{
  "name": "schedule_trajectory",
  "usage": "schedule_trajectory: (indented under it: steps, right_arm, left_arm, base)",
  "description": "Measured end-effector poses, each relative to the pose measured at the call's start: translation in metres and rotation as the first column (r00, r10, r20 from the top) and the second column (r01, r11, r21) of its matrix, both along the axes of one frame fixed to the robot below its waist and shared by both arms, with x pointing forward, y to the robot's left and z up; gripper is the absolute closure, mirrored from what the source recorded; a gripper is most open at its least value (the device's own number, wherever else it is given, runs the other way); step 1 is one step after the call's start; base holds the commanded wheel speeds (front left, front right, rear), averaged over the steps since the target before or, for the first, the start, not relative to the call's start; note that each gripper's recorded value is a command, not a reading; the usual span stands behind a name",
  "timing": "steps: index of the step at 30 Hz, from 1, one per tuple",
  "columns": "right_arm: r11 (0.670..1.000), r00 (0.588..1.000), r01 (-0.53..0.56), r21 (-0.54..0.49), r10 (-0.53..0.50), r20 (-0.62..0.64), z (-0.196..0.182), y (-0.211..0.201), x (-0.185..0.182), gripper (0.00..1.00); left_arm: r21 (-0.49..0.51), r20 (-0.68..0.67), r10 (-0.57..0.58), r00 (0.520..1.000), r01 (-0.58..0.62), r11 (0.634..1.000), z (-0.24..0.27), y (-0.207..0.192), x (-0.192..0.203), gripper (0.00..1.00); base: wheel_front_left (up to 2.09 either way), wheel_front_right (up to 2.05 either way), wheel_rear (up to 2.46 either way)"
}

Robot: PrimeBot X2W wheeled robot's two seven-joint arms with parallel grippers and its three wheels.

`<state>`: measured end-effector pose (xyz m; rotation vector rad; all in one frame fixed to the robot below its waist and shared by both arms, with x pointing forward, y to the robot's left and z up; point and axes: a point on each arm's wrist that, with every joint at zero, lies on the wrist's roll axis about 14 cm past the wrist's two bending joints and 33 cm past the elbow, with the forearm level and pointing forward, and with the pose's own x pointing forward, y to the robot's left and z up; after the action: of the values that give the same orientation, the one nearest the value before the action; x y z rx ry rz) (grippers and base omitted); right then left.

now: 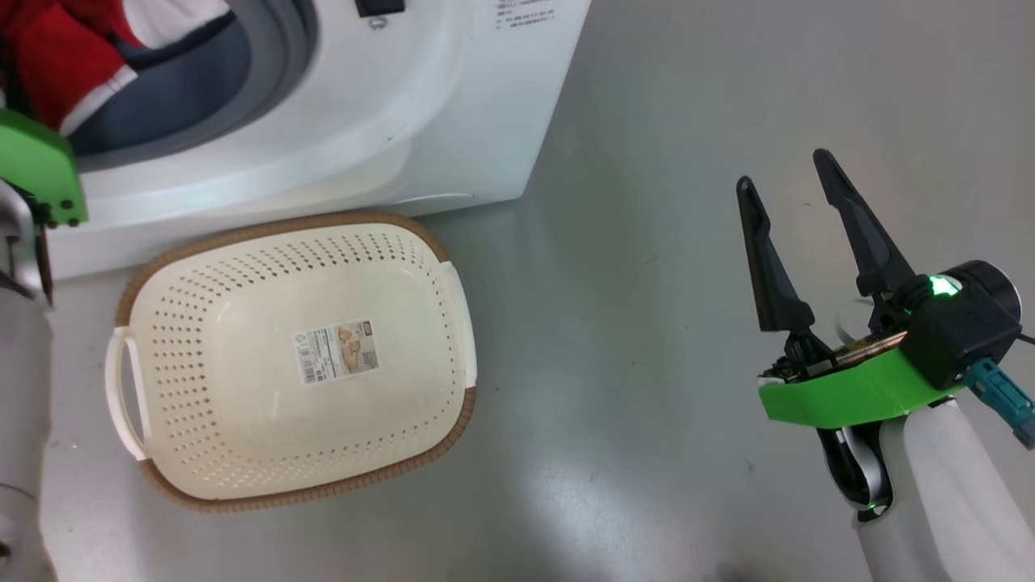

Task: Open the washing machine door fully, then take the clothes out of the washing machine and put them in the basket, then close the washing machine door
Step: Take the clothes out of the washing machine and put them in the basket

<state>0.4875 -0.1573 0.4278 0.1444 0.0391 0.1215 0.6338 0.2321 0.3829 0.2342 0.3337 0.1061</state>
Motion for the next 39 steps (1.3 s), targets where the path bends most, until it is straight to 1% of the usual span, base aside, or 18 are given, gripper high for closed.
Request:
schedule_trajectory:
  steps: [3,7,10,11,12,13,21,25,30,35,39]
  right_arm:
    - [1.000,1.000,0.002,0.004,-0.002,-0.003,-0.003,-0.001,0.003,0.00]
    - [1.000,1.000,0.002,0.002,-0.002,-0.007,-0.006,-0.001,0.005,0.00]
    - [1.000,1.000,0.004,0.002,-0.004,-0.014,-0.009,-0.002,0.005,0.00]
    - [1.000,1.000,0.004,0.004,-0.004,-0.015,-0.009,-0.002,0.005,0.00]
    - [1.000,1.000,0.005,0.004,-0.005,-0.016,-0.009,-0.002,0.005,0.00]
    - [1.000,1.000,0.006,0.006,-0.006,-0.016,-0.009,-0.002,0.005,0.00]
    - [1.000,1.000,0.005,0.009,-0.005,-0.015,-0.008,-0.002,0.005,0.00]
    - [1.000,1.000,0.005,0.012,-0.005,-0.005,-0.004,-0.002,0.005,0.00]
    - [1.000,1.000,0.006,0.013,-0.006,0.012,0.004,-0.002,0.005,0.00]
    - [1.000,1.000,0.006,0.017,-0.006,0.030,0.012,-0.001,0.005,0.00]
    - [1.000,0.999,0.007,0.019,-0.008,0.047,0.020,-0.001,0.004,0.00]
  left_arm:
    - [0.026,-0.034,0.016,0.999,-0.015,1.000,-0.010,0.007,-0.001,0.00]
    - [0.099,-0.067,-0.001,0.998,0.008,0.995,-0.021,0.012,-0.002,0.00]
    - [0.114,-0.087,-0.006,0.996,0.016,0.993,-0.025,0.012,-0.002,0.00]
    - [0.121,-0.089,-0.009,0.996,0.019,0.992,-0.026,0.012,-0.001,0.33]
    - [0.128,-0.090,-0.010,0.996,0.021,0.992,-0.025,0.012,0.000,0.90]
    - [0.133,-0.089,-0.011,0.996,0.023,0.991,-0.025,0.013,0.000,1.00]
    - [0.142,-0.043,-0.025,0.999,0.031,0.989,-0.014,0.014,0.004,1.00]
    - [0.079,0.013,-0.017,1.000,0.016,0.997,0.003,0.013,0.010,1.00]
    - [0.007,0.124,-0.018,0.992,0.017,1.000,0.037,0.008,0.019,1.00]
    - [-0.040,0.152,-0.012,0.988,0.019,0.999,0.042,0.005,0.007,1.00]
    - [-0.095,0.208,0.001,0.978,0.020,0.995,0.057,-0.002,-0.002,1.00]
  base:
    - [0.00,0.00,0.00]
    - [0.00,0.00,0.00]
    - [0.00,0.00,0.00]
    - [0.00,0.00,0.00]
    - [0.00,0.00,0.00]
    - [0.00,0.00,0.00]
    - [0.00,0.00,0.00]
    - [0.00,0.00,0.00]
    - [0.00,0.00,0.00]
    - [0.00,0.00,0.00]
    - [0.00,0.00,0.00]
